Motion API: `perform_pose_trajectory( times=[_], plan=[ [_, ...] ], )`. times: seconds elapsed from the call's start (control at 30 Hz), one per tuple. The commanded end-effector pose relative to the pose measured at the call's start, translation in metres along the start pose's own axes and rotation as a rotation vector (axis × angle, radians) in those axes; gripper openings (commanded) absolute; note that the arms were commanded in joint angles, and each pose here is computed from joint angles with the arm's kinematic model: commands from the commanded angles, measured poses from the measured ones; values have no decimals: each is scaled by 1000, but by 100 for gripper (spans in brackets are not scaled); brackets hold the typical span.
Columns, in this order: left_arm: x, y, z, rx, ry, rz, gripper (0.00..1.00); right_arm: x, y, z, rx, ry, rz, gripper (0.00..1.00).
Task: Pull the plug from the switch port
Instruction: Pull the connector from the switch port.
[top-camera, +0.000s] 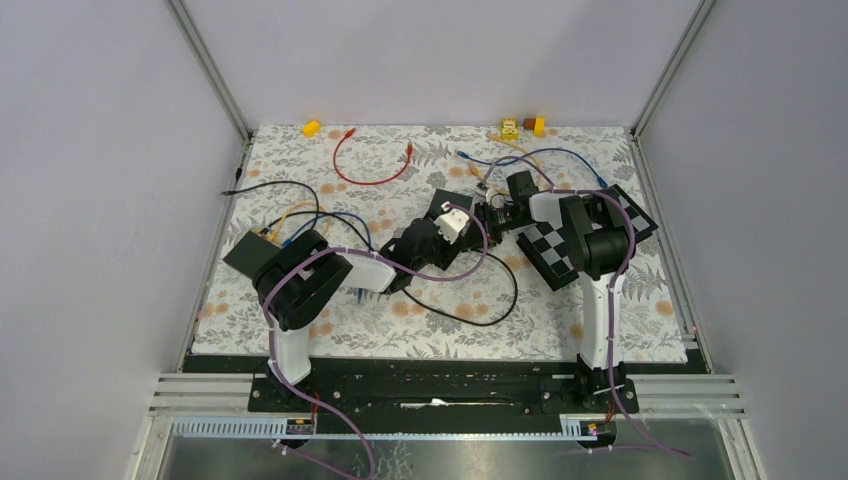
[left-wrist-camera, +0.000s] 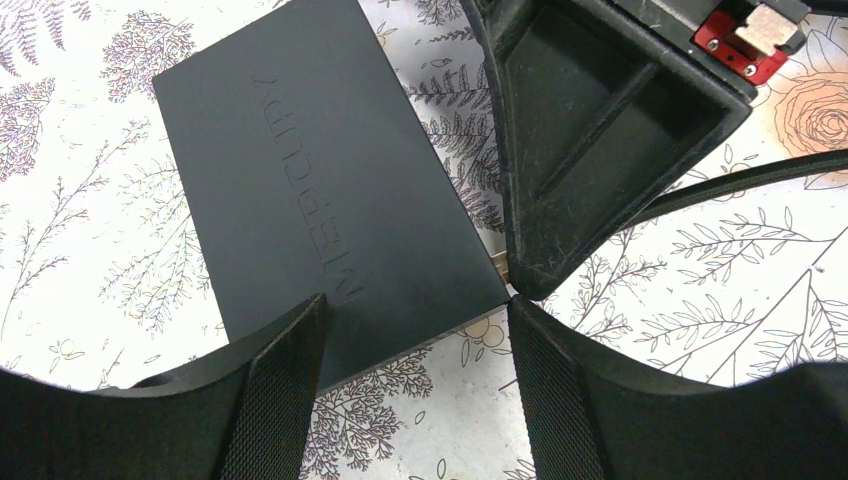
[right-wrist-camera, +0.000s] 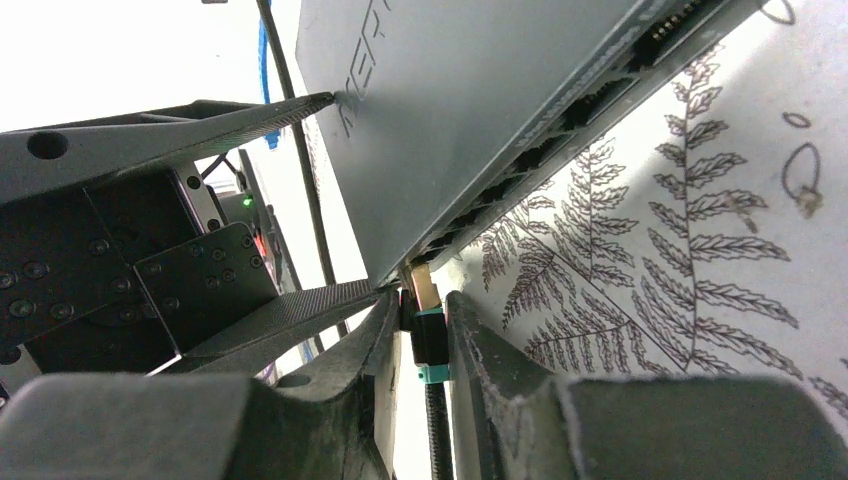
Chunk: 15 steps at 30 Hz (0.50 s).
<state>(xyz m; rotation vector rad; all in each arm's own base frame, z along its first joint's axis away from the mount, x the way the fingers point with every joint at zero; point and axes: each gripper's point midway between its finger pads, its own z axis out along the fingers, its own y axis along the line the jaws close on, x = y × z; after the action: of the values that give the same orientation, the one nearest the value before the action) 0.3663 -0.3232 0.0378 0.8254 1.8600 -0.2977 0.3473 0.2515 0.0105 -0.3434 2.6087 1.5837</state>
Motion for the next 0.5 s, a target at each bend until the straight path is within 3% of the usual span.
perform_pose_trajectory(
  times=[0.0, 0.47],
  plan=[
    [32, 9, 2, -41, 93, -39, 67, 31, -34, 10, 141, 30, 89, 0],
    [31, 6, 2, -23, 82, -40, 68, 9, -38, -3, 149, 42, 42, 0]
  ],
)
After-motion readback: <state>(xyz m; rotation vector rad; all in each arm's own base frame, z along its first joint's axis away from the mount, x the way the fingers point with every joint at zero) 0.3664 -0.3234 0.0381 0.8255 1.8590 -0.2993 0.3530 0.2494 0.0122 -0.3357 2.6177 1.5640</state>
